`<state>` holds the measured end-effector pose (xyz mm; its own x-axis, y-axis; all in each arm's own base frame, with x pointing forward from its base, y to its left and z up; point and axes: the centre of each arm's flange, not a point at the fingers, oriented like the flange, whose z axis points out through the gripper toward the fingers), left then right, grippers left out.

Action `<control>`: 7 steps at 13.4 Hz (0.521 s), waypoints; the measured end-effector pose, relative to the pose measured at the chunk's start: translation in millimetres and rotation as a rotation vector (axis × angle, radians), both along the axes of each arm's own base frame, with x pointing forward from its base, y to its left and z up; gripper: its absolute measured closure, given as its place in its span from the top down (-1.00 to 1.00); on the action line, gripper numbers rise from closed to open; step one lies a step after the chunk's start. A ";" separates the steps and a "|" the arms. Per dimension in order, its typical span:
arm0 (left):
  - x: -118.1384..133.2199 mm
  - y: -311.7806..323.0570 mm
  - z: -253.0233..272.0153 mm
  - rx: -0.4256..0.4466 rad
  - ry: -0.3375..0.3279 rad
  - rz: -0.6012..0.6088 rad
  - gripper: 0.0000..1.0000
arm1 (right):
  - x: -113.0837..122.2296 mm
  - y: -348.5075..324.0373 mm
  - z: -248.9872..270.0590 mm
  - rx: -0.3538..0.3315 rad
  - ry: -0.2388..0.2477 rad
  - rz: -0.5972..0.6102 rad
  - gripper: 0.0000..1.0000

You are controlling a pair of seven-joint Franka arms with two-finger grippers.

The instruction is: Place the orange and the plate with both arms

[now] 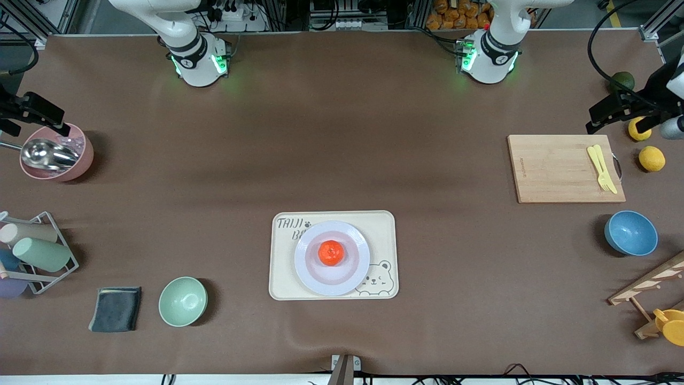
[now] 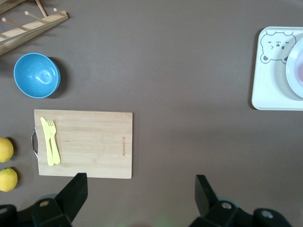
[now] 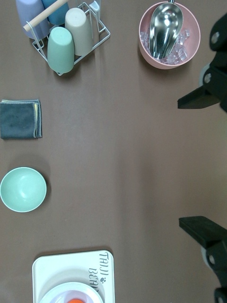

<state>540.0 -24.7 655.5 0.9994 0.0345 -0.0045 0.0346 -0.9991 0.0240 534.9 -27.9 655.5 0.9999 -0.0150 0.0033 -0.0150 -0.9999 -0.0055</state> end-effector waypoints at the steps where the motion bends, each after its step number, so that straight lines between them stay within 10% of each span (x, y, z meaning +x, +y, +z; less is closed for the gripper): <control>1: -0.5 0.9 1.1 0.000 0.001 0.001 1.00 | 0.0 0.0 -0.1 0.000 0.000 0.000 1.00; 7: -2.5 1.5 1.0 0.005 0.017 0.001 1.00 | -0.1 0.0 -0.2 0.000 0.001 0.000 1.00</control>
<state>537.5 -23.2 656.4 0.9991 0.0361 -0.0212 0.0365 -0.9992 0.0180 534.7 -27.9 655.3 0.9999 -0.0150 0.0019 -0.0150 -0.9999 -0.0056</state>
